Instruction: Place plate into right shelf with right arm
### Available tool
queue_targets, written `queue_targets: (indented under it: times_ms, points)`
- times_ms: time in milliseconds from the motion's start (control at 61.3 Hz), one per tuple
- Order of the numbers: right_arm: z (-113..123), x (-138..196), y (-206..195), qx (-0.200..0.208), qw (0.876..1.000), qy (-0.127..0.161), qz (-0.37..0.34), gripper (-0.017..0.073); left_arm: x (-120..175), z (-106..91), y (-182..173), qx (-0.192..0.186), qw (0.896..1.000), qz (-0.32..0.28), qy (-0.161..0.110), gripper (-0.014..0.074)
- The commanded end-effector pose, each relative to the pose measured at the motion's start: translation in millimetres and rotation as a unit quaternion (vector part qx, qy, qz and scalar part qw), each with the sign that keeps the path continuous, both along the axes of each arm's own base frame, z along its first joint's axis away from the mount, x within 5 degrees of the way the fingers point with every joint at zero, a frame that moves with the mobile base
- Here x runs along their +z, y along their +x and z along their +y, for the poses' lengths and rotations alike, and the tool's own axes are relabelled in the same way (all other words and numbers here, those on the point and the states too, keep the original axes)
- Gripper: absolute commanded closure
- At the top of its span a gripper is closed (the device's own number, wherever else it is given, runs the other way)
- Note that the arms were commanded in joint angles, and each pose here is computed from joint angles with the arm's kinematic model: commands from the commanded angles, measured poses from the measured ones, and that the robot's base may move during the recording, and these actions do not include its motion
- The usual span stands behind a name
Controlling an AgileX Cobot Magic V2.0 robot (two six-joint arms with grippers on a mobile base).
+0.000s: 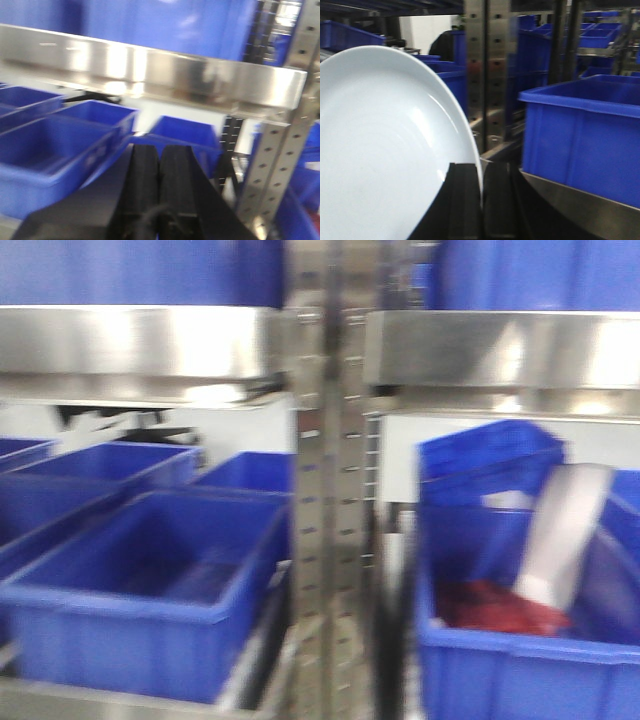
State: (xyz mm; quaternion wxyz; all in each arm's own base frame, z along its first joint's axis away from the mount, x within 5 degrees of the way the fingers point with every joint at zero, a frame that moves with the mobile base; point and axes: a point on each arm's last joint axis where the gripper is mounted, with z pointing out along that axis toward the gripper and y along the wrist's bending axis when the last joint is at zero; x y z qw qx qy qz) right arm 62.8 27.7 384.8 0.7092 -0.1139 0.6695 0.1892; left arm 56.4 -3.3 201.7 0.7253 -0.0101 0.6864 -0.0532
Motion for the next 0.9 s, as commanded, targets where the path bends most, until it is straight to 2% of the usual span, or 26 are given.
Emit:
queue_targets:
  times_ms: [0, 881]
  points:
    - [-0.7, 18.8, -3.4, 0.003, 0.998, 0.020, -0.061, 0.0505, 6.3, 0.9, -1.3, 0.007, 0.999, -0.046, -0.005, 0.0640]
    - [-0.7, 18.8, -3.4, 0.003, 0.998, 0.020, -0.061, 0.0505, 6.3, 1.6, -1.3, 0.014, 0.999, -0.046, -0.005, 0.0640]
